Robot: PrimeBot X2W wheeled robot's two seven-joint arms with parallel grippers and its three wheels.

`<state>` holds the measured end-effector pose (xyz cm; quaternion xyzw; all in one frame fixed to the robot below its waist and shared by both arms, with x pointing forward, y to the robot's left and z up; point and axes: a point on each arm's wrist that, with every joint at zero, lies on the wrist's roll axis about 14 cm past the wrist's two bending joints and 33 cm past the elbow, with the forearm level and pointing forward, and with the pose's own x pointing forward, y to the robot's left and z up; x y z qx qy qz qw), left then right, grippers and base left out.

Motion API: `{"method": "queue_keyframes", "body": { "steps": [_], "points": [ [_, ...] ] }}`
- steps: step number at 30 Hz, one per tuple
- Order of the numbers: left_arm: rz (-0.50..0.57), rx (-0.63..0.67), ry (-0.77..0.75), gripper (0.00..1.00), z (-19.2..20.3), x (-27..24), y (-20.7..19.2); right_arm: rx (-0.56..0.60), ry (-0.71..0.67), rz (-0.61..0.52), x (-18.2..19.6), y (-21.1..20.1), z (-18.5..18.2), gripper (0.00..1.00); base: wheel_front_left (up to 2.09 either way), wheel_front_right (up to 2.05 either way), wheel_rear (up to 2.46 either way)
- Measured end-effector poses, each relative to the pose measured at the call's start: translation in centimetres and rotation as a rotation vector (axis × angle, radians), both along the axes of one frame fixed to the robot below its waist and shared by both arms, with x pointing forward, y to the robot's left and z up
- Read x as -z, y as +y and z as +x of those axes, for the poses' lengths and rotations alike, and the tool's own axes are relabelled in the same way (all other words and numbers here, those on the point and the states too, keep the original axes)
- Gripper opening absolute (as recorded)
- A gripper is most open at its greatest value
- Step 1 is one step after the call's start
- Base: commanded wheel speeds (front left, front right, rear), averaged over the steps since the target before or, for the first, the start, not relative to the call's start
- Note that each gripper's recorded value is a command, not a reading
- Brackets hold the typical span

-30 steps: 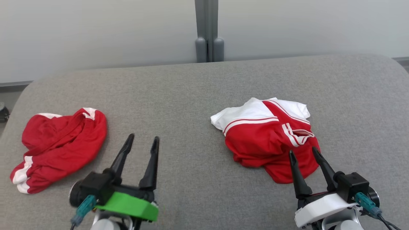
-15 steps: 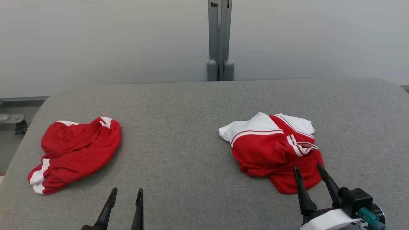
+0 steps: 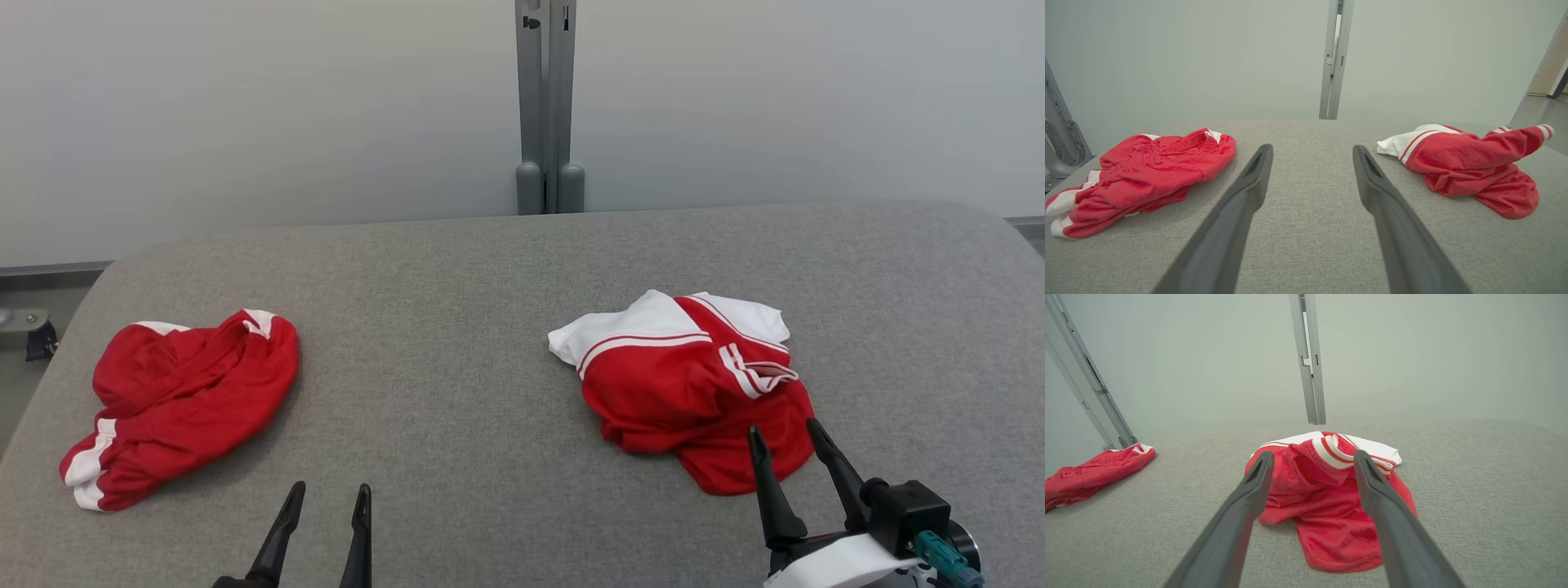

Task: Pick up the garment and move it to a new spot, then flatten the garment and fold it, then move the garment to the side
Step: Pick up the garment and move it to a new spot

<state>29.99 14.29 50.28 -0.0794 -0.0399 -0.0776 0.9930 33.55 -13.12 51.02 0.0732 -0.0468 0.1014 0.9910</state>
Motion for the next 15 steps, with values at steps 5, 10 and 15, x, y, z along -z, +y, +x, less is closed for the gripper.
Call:
{"method": "queue_keyframes", "body": {
  "steps": [5, 10, 15],
  "points": [
    [-0.004, 0.02, 0.005, 1.0, 0.02, 0.12, -0.65, 0.006, 0.002, 0.002, 0.06, -0.18, -0.01, 1.0, 0.0, 0.0, 0.0],
    [-0.009, 0.025, 0.006, 1.0, -0.01, 0.17, -0.86, 0.006, 0.004, 0.002, 0.13, -0.19, 0.03, 1.0, 0.0, 0.0, 0.0],
    [-0.01, 0.027, 0.006, 1.0, -0.04, 0.15, -0.93, 0.002, 0.006, 0.001, 0.18, -0.08, 0.04, 1.0, 0.0, 0.0, 0.0]
  ]
}}
